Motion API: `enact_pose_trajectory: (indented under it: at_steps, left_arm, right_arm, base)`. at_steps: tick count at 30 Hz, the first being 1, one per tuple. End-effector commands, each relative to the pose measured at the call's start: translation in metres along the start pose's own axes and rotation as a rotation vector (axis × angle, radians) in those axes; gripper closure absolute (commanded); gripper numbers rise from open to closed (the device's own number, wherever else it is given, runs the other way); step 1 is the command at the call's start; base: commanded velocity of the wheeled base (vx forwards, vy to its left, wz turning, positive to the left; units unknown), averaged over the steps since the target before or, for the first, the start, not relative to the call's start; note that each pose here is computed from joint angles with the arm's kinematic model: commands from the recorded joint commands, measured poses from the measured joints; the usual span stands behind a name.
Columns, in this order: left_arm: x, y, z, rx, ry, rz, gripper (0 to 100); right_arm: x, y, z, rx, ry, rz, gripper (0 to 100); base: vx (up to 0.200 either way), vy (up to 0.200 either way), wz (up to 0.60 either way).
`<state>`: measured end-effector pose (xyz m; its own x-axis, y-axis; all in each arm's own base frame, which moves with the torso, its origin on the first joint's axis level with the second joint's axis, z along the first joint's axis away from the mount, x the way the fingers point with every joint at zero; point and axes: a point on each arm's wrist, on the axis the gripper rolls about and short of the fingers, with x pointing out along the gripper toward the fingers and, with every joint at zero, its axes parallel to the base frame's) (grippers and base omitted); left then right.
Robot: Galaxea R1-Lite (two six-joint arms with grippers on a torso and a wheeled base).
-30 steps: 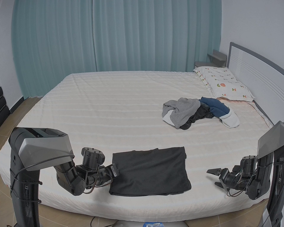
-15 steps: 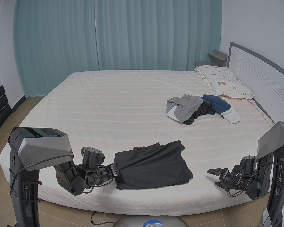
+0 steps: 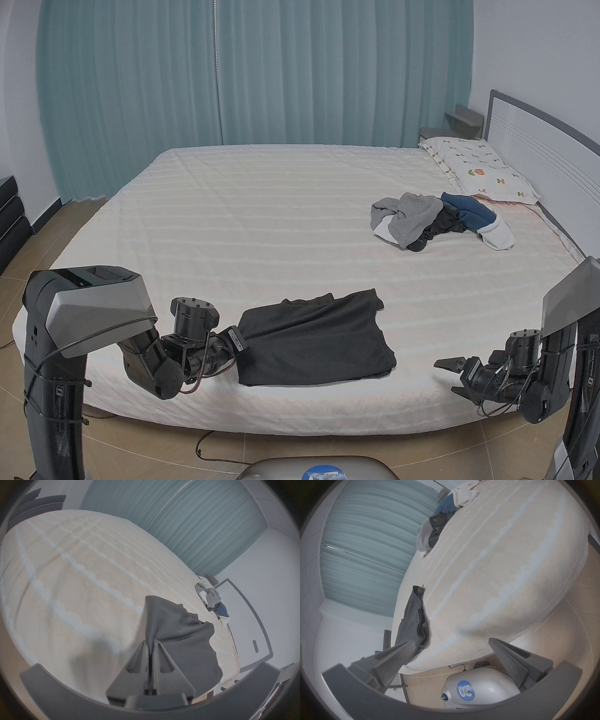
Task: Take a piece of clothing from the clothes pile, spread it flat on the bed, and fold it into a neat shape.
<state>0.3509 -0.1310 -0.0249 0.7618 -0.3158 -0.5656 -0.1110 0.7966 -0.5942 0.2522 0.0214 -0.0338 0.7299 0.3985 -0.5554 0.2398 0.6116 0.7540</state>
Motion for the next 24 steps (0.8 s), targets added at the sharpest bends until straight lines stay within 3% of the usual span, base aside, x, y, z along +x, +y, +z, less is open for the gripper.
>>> enact_pose_trajectory:
  at_steps: [1,17,24]
  left_arm:
    - [0.003,0.002,0.000,-0.003,0.000,0.004,100]
    - [0.008,0.002,0.018,-0.036,-0.050,-0.005,100]
    - [0.012,0.003,0.032,-0.089,-0.037,0.040,100]
  right_arm:
    - [0.000,0.001,0.000,-0.004,-0.004,0.007,0]
    - [0.000,0.001,0.000,-0.003,-0.004,0.007,0]
    - [0.000,0.000,0.001,-0.002,-0.005,0.006,0]
  base:
    - [0.000,0.000,0.00]
    - [0.000,0.000,0.00]
    - [0.000,0.000,0.00]
